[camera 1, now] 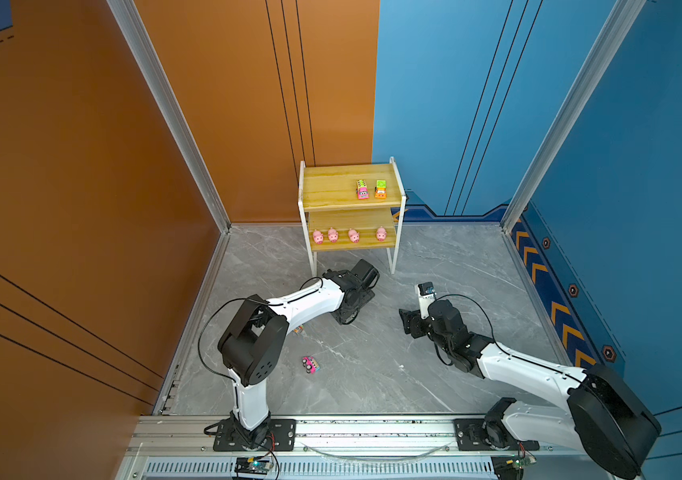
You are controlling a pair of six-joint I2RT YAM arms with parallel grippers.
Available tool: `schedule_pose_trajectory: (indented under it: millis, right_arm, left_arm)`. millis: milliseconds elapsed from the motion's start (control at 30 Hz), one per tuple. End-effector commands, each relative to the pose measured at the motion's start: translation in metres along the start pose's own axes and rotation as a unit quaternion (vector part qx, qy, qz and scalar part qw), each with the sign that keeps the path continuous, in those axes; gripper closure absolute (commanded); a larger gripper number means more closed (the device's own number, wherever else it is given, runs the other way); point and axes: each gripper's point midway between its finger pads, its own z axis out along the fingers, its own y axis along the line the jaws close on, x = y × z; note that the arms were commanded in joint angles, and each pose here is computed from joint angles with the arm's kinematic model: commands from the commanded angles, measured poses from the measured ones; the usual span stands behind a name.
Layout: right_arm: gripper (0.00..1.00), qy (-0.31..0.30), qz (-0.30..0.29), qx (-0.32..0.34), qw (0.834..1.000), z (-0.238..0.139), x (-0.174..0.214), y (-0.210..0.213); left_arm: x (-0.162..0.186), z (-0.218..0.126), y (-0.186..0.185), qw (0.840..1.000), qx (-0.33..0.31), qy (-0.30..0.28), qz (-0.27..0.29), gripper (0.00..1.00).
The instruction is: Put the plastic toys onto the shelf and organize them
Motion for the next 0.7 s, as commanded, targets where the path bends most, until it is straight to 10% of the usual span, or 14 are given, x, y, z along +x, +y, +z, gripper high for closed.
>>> schedule_pose_trajectory:
  millis: [0,667]
  right_arm:
    - [0.24,-0.045,-0.004,-0.004,0.999,-0.004,-0.015,0.002]
    - [0.25,-0.045,-0.035,-0.005,0.998,0.001,-0.009,0.019]
  left_arm:
    - [-0.001,0.004,0.000,0.999,-0.011,0.019,-0.026,0.08]
    - [-0.001,0.042,0.014,0.996,-0.052,0.045,-0.057,0.26]
